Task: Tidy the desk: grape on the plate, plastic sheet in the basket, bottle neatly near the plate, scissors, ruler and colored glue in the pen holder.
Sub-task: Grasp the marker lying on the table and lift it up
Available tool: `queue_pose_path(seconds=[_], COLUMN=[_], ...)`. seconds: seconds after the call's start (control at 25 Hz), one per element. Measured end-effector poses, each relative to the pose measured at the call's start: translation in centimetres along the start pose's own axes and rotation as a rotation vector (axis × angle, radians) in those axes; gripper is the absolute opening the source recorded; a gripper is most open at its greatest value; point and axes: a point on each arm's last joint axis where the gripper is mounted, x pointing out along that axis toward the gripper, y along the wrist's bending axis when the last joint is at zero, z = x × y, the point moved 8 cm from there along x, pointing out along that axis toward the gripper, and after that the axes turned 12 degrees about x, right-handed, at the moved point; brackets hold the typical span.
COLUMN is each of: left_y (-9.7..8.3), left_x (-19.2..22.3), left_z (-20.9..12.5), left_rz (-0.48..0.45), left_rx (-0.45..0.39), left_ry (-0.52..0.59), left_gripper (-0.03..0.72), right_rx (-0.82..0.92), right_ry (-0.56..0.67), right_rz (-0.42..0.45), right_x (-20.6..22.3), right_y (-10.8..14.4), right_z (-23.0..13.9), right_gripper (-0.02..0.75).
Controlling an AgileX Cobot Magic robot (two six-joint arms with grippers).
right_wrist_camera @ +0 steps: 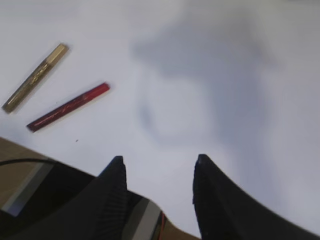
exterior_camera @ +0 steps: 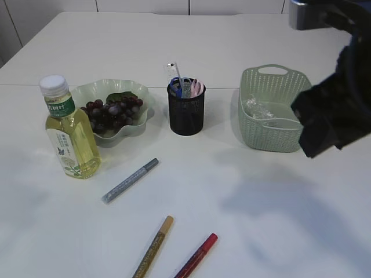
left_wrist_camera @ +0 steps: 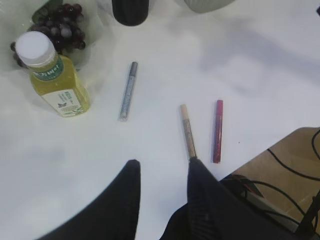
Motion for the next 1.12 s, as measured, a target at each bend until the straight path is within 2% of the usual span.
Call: queue_pose_path(seconds=[0.32, 0.48, 0.88, 1.12], left_y=[0.6, 0.9, 2.7, 4.2], left_x=[7.5, 11.2, 19.0, 24.9], left_z=[0.3, 0.5, 3.3, 1.0], left_rz=[-0.053, -0.084, -0.083, -0.052], left_rx=[0.046, 0.072, 0.109, 0.142], left_ry=[0.214, 0.307, 0.407, 0.564], left_gripper=[0.239, 0.239, 0.239, 0.239], right_rx=[0.077, 0.102, 0.138, 0.136], right_ry=[0.005, -0.009, 0.021, 0.013], right_rz=[0.181, 0.201, 0.235, 0.236], right_x=[-2.5, -2.9, -2.3, -2.4], right_y=[0.5, -0.2, -0.3, -0.4], right_z=[-7.0, -9.3, -11.7, -11.8], right_gripper=[0.353, 0.352, 0.352, 0.352])
